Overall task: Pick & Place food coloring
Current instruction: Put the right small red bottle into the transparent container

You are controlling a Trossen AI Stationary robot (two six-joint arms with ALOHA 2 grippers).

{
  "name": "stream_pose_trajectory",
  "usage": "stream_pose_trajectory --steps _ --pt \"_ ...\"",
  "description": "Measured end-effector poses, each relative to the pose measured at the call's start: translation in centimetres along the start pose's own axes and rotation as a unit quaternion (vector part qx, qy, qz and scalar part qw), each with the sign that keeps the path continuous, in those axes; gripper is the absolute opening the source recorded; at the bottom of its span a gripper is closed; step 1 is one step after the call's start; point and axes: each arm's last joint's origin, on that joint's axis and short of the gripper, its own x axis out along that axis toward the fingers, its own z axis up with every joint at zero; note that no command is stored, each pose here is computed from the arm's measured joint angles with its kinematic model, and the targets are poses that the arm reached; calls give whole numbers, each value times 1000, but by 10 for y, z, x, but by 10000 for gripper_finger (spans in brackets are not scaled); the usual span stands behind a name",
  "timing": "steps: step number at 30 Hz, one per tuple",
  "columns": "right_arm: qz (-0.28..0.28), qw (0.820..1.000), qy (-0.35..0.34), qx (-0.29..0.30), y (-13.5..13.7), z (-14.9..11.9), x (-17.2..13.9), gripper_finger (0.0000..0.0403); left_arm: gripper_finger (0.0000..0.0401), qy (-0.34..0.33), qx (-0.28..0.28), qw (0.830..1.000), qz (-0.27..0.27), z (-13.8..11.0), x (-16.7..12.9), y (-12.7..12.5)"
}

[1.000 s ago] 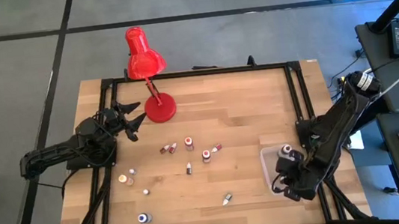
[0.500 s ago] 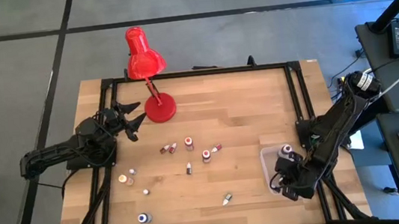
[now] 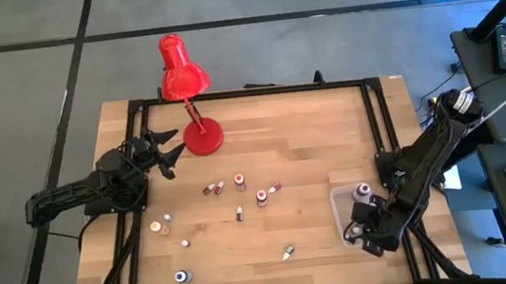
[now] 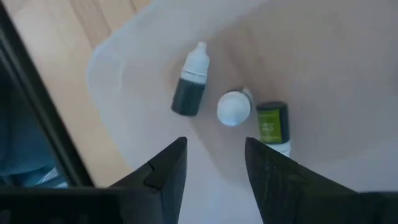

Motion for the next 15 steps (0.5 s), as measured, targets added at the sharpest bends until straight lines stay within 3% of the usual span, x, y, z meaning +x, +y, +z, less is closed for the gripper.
stream_pose_trajectory --steps 6,9,15 --pt "29 999 -31 26 5 16 -28 169 259 0 0 1000 0 0 0 0" --pt "35 996 -82 31 5 27 -46 169 259 0 0 1000 0 0 0 0" --pt "24 966 -227 -117 7 54 -77 169 259 0 0 1000 -1 0 0 0"
